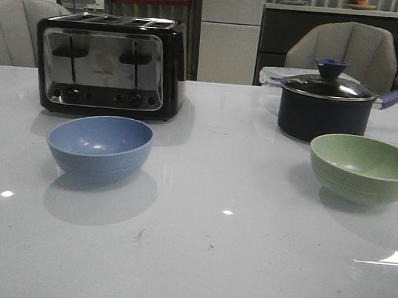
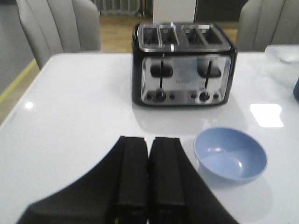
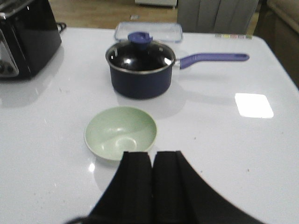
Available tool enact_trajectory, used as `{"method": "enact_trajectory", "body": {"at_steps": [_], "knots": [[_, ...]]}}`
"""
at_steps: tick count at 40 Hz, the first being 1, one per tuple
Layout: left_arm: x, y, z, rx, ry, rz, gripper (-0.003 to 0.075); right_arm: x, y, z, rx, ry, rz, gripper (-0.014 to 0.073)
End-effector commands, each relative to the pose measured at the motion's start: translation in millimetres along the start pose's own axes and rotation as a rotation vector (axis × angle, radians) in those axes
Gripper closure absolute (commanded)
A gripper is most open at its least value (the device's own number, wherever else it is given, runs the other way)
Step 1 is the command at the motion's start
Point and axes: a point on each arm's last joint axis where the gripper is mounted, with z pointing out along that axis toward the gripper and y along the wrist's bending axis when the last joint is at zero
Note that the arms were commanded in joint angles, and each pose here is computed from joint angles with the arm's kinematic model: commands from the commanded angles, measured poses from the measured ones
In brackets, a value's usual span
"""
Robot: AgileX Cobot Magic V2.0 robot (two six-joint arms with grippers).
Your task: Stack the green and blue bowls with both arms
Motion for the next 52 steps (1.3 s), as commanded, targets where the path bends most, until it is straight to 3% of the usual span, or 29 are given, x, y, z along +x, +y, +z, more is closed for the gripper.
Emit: {"method": "enact_trajectory", "body": {"at_steps": [1,11,16,21,25,34,52], "knots": [[-9.0,-0.5,14.1,0.006,0.012,-0.005,0.0627,-8.8,-0.9,13.3,0.011,-0.013,-0.016,0.0543],[-3.2,-0.6,47.6,0.005,0.145,-0.005,0.0627,5.5,-1.8,50.2,0.016,0.167,-0.015,0.0528],[0.0,-0.3,59.1,0.002,0.192,0.001,0.0594,9.5,-2.1,63.9,0.017,0.232,-0.015,0.0380],[1.1,-0.3,63.9,0.002,0.209,0.001,0.0433,12.9,-2.4,78.8,0.019,0.284,-0.014,0.0153],[1.1,-0.3,63.9,0.002,0.209,0.001,0.0255,13.9,-4.3,97.8,0.029,0.336,-0.008,0.0055],[1.1,-0.3,63.9,0.002,0.209,0.001,0.0244,-6.4,-22.1,159.2,0.082,0.500,0.127,0.0054],[1.1,-0.6,63.9,0.005,0.209,-0.005,0.0244,-10.2,-29.6,286.4,0.031,0.721,0.193,0.0054]]}}
